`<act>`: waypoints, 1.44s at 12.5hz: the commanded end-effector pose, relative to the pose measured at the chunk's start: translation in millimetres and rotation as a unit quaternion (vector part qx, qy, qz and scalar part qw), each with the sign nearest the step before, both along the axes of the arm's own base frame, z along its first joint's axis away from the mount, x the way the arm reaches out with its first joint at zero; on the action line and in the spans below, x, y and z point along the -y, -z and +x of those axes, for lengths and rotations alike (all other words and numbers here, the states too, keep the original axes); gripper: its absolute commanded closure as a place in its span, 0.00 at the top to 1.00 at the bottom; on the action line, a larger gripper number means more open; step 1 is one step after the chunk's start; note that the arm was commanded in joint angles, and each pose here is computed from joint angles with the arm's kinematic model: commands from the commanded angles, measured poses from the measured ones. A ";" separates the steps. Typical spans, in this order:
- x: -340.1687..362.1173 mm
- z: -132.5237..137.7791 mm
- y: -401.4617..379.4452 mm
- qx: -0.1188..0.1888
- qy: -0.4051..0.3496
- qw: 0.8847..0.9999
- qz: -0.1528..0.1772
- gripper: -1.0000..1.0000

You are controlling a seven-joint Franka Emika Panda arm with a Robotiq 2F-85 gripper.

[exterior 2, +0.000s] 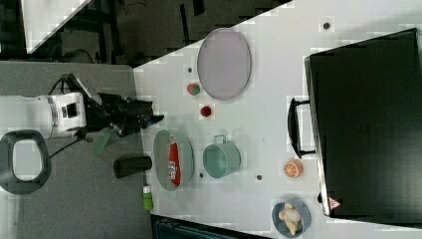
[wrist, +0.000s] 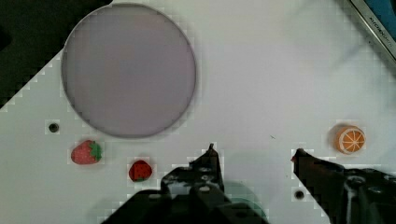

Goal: Pick ketchup from strainer and place it on the table

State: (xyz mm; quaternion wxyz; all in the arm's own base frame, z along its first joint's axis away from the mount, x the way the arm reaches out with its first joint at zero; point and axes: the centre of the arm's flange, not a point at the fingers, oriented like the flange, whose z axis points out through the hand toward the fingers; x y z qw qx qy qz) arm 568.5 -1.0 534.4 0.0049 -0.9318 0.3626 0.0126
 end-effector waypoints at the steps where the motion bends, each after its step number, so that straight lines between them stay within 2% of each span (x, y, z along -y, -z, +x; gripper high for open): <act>1: 18.1 -79.4 -76.0 -0.006 0.069 0.998 -0.003 0.79; 3: 1.7 -76.3 -71.1 -0.011 0.053 0.999 -0.005 1.00; 9: -139.9 -76.8 -43.7 -0.022 -0.081 0.996 -0.021 1.00; 14: -274.9 -104.9 -8.3 -0.014 -0.211 0.977 -0.018 1.00; 18: -350.4 -130.5 50.1 -0.015 -0.286 0.958 0.007 1.00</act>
